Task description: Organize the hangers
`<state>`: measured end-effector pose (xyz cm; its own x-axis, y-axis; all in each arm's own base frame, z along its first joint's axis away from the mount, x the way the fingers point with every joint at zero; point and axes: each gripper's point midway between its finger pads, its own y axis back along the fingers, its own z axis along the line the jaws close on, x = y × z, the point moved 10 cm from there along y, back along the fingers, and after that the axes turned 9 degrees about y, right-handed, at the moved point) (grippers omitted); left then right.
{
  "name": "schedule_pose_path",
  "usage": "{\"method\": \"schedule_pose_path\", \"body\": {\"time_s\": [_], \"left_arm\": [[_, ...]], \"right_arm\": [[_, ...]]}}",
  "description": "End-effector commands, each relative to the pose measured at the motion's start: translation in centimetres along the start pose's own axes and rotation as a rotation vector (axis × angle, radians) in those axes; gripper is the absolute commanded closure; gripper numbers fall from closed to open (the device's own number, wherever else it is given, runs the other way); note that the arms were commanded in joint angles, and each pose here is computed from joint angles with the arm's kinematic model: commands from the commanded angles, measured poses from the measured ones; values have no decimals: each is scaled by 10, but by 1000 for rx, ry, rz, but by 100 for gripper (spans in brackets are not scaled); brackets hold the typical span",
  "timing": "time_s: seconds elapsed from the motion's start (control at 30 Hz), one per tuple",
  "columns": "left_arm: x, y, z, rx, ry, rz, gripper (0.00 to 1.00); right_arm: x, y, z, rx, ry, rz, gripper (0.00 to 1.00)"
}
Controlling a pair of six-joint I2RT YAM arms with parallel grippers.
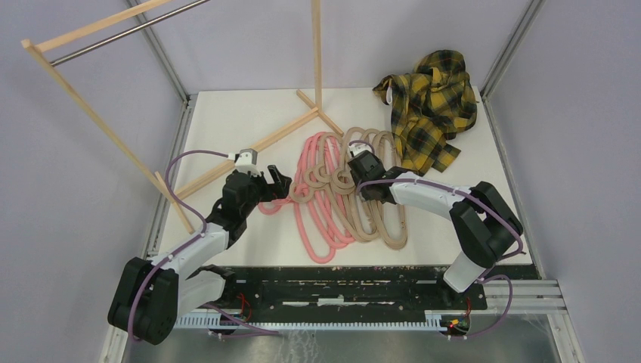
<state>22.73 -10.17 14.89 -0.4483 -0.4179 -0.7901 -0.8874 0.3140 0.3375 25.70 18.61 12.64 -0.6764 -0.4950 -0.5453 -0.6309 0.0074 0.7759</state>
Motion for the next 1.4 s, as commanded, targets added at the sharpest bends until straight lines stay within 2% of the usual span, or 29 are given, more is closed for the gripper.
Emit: {"method": "schedule_pose_path", "body": {"time_s": [0.0,0.17,0.37,0.47,0.83,0.97,1.13,1.37], "left_arm": [[-5,2,-5,45,-28,-29,1],[-5,2,-6,47,-28,-26,1],[-7,2,-7,48,-28,-30,1],[-7,1,-8,49,-29,-26,1],[-6,3,-11,79,-21,-19,0],[-6,5,-19,179,-31,-22,0],[-4,25,-47,438,-49,-103,1],[16,41,-77,546,-87,-130,1]], "right_arm": [[-15,-5,0,6,-46,-37,46],[-11,-12,-1,6,-53,-15,55],[-11,-5,-5,-16,-65,-23,91],[-18,8,-9,-38,-69,-43,99],[-54,91,-25,-273,-125,-240,100],[-69,109,-23,-383,-152,-317,99],[-99,118,-12,-535,-232,-428,99],[-143,98,9,-627,-454,-541,99]]}}
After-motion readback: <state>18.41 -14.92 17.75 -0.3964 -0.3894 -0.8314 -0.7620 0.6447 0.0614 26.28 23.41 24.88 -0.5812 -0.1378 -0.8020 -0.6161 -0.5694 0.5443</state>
